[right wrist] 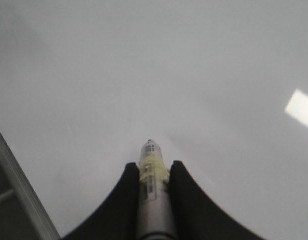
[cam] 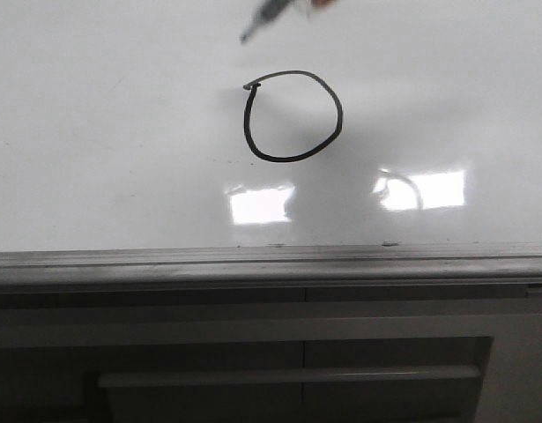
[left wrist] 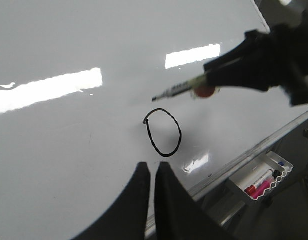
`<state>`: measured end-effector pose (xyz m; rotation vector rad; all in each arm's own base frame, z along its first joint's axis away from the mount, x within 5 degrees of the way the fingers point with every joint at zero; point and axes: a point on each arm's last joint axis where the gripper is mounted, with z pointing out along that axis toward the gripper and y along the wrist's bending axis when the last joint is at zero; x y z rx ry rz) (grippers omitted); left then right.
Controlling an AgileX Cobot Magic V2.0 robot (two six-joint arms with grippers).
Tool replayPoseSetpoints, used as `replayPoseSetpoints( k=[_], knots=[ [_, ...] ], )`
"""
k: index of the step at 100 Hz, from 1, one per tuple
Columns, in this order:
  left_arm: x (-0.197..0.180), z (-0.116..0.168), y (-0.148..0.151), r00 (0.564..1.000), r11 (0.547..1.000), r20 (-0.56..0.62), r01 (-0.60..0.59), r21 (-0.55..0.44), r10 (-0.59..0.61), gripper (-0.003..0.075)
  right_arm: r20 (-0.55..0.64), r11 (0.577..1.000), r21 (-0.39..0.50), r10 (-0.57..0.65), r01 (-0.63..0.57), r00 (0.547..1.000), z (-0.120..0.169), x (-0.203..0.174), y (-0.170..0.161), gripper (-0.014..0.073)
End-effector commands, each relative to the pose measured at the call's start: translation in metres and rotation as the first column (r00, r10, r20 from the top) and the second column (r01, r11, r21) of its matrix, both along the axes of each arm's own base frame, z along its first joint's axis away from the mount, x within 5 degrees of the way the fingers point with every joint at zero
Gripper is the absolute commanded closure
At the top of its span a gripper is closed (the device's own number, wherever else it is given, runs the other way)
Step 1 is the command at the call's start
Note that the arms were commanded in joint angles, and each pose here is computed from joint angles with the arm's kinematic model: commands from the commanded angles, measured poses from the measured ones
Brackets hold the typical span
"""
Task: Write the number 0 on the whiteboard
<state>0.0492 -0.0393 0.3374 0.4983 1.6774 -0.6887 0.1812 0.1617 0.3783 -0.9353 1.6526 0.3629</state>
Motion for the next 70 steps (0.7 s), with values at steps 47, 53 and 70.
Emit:
replayPoseSetpoints(
  k=[47,53,70],
  knots=[
    [-0.001,0.018,-0.038,0.959,0.931,-0.014,0.279,0.236,-0.284,0.0290,-0.062,0.934,-0.101,0.337,-0.342,0.939,0.033,-0.058,0.033,0.0643],
    [-0.003,0.021,-0.050,0.924,0.873,-0.054,0.375,0.313,-0.378,0.0290,-0.046,0.898,-0.138,0.416,-0.418,0.908,0.027,-0.067,0.050,0.0643],
    [-0.005,0.030,-0.079,0.852,0.768,-0.133,0.517,0.379,-0.507,0.0293,-0.038,0.841,-0.161,0.518,-0.516,0.855,0.017,-0.084,0.077,0.0643]
  ],
)
